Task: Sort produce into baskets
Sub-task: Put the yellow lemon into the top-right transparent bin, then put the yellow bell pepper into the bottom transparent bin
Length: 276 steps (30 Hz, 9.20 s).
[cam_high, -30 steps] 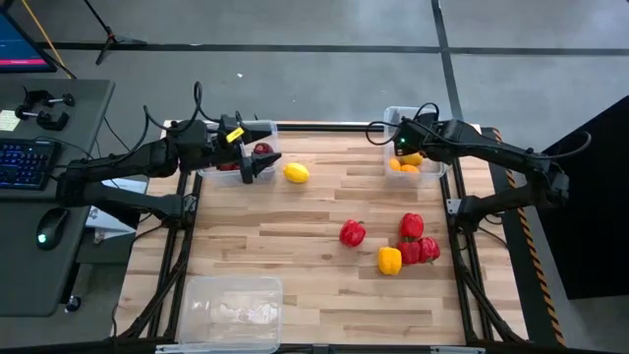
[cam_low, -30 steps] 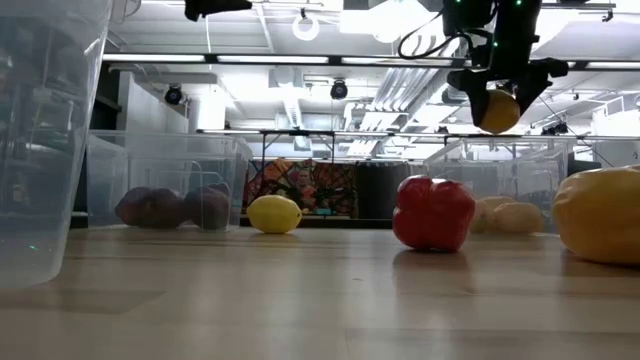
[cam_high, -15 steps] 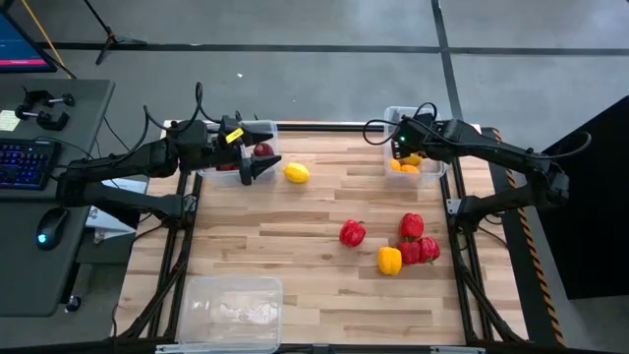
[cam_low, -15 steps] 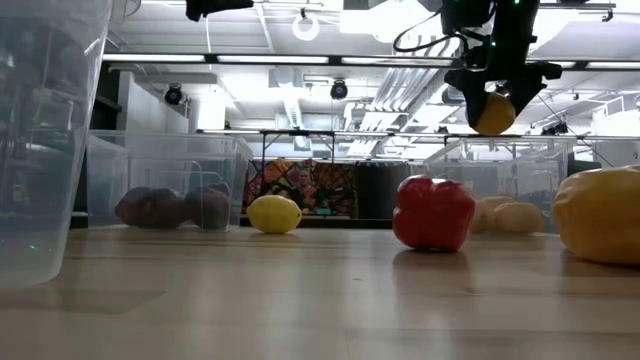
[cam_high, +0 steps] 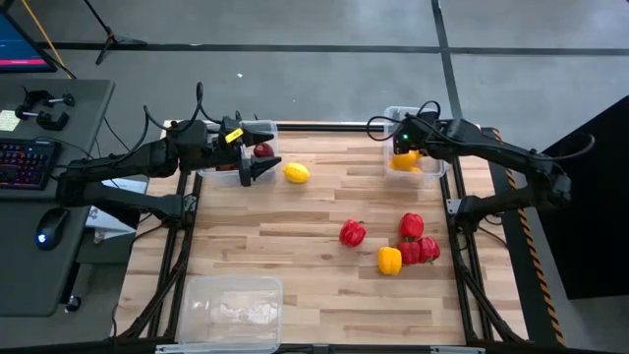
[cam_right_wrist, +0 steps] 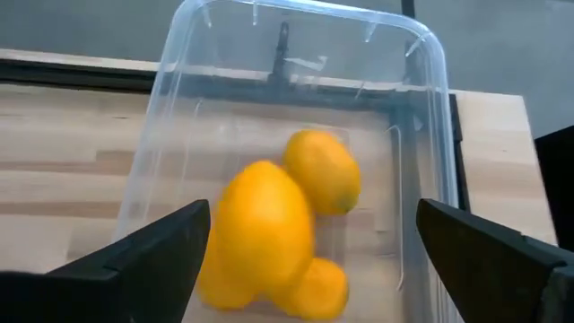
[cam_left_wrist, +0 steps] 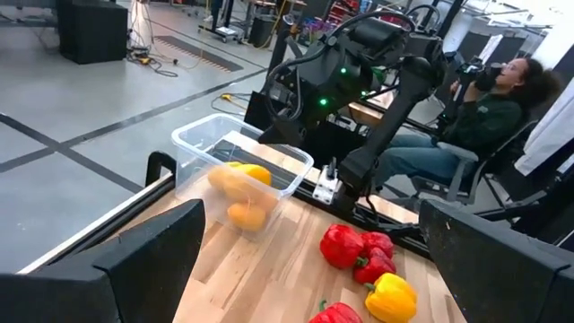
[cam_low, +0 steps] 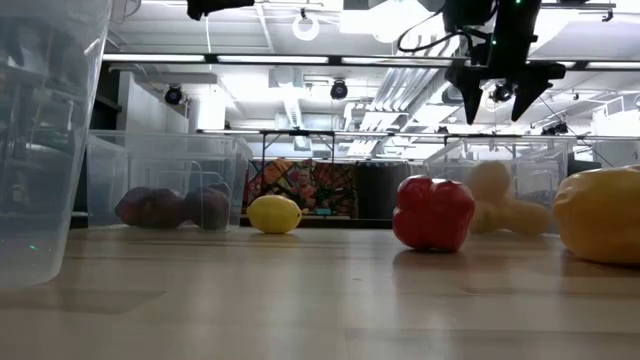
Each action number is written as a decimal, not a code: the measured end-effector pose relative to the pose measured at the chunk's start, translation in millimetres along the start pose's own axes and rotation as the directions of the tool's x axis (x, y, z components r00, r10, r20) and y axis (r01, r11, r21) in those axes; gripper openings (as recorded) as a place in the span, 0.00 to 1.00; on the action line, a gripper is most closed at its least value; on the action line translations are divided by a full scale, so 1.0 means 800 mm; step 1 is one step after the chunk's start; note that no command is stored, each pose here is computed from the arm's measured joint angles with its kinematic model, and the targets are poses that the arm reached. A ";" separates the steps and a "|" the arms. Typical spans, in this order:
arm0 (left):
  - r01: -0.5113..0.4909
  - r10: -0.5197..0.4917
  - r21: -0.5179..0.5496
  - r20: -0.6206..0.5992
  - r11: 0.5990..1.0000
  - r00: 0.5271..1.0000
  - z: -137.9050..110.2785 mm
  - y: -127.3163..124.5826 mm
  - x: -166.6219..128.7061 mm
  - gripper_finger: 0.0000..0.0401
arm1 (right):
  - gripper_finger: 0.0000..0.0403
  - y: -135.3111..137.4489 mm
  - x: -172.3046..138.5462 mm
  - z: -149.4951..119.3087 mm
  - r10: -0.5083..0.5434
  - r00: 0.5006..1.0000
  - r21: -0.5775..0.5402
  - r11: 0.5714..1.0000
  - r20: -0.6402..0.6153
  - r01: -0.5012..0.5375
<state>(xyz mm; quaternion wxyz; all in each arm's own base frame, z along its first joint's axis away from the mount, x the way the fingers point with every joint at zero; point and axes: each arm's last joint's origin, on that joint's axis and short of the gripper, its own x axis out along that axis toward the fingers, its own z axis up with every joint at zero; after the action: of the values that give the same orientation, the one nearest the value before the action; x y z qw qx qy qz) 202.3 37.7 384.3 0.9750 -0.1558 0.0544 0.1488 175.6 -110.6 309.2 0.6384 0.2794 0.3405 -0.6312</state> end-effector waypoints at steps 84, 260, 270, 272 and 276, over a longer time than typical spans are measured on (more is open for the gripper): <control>0.094 -0.043 0.345 -0.154 0.934 0.987 -0.011 0.005 0.315 0.58 | 0.95 -0.070 -0.124 -0.026 0.477 0.807 0.102 0.837 0.348 -0.538; 0.427 -0.276 -0.281 0.448 0.859 0.850 0.021 -0.003 -0.149 0.91 | 0.71 0.354 -0.230 -0.334 0.996 0.080 -0.237 0.069 -0.038 -0.969; 0.415 -0.289 -0.330 0.368 0.848 0.884 0.015 -0.010 -0.116 0.91 | 0.74 0.356 -0.228 -0.337 0.996 0.078 -0.188 0.067 -0.049 -0.980; 0.415 -0.289 -0.330 0.369 0.848 0.884 0.015 -0.010 -0.115 0.91 | 0.74 0.357 -0.228 -0.336 0.995 0.039 -0.194 0.020 -0.095 -0.981; 0.416 -0.289 -0.330 0.370 0.848 0.883 0.015 -0.010 -0.115 0.91 | 0.74 0.359 -0.227 -0.334 0.989 -0.005 -0.234 -0.039 -0.147 -0.972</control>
<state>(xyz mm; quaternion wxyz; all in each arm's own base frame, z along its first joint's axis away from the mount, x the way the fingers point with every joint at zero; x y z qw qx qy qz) 117.8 9.2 412.0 0.9291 -0.3340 -0.1589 -0.0046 445.4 224.8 268.0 0.9378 0.3274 0.1028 0.0522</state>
